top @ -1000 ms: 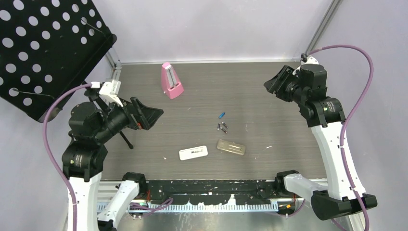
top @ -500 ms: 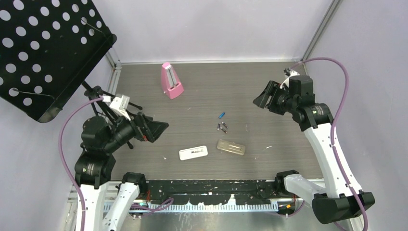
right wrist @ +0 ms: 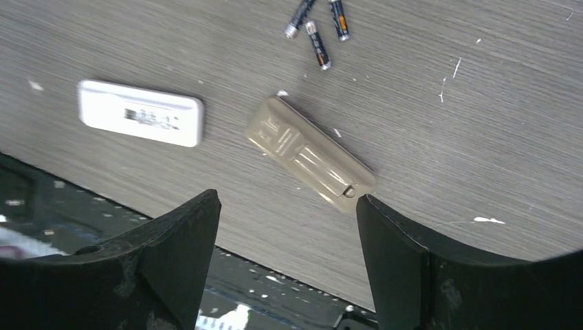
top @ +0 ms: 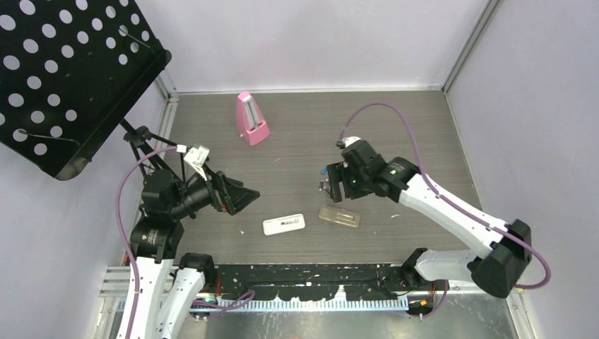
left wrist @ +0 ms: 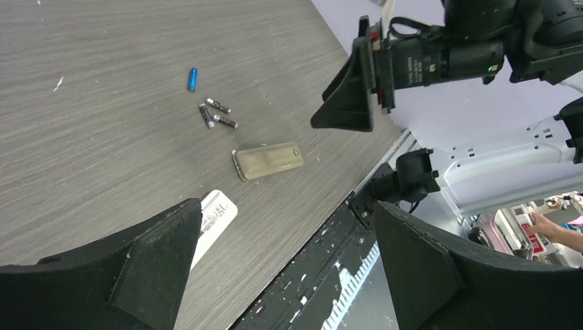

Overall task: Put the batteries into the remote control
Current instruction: Adjust the remote control at the center of the board.

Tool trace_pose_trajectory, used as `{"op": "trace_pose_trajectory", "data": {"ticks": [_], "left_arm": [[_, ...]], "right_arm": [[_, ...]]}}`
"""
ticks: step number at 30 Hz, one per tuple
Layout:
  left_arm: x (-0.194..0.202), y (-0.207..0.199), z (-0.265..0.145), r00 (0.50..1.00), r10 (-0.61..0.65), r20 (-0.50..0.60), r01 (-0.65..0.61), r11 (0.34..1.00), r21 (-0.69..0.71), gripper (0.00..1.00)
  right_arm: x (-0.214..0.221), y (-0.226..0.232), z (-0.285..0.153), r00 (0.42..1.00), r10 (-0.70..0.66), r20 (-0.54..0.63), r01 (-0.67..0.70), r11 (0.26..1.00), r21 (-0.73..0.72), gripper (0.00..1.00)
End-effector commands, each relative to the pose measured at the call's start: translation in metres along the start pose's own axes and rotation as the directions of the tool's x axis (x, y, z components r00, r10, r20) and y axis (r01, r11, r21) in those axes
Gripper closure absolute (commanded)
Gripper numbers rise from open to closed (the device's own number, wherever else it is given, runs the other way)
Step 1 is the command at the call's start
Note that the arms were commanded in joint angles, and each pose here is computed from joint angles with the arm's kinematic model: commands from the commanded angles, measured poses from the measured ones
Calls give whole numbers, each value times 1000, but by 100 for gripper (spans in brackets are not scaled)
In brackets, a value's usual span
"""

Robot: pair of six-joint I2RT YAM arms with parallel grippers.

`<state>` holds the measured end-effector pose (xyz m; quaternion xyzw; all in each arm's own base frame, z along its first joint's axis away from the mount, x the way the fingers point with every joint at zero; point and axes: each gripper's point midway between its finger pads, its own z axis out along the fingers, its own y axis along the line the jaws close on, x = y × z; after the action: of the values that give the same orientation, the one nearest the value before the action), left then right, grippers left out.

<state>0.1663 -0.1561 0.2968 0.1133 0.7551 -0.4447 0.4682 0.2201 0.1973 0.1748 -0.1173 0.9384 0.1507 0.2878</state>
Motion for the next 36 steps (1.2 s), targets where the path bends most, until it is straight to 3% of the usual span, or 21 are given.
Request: {"op": "trace_pose_trajectory", "data": {"ticks": [1,9,18,28,36], "left_arm": [[-6,-10,3,999,43,25,-44,997,68,2],[0,4,10,1000,15,-5,-14,1000,22,2],[10,14,14,999,-17,-39,17,1000,-7,2],[17,17,14,995,-31,-90,30,999,-18,2],[31,30,21,979,-164,-120,156,985,-66,2]], "right_arm": [[12,-8,19,986,-159,-39,163,978,127,21],[57,3,66,901,-337,-274,372,924,86,21],[78,-7,100,798,-452,-399,508,861,39,23],[93,-10,122,753,-470,-461,511,858,-40,25],[79,-23,121,782,-449,-433,484,875,-33,38]]}}
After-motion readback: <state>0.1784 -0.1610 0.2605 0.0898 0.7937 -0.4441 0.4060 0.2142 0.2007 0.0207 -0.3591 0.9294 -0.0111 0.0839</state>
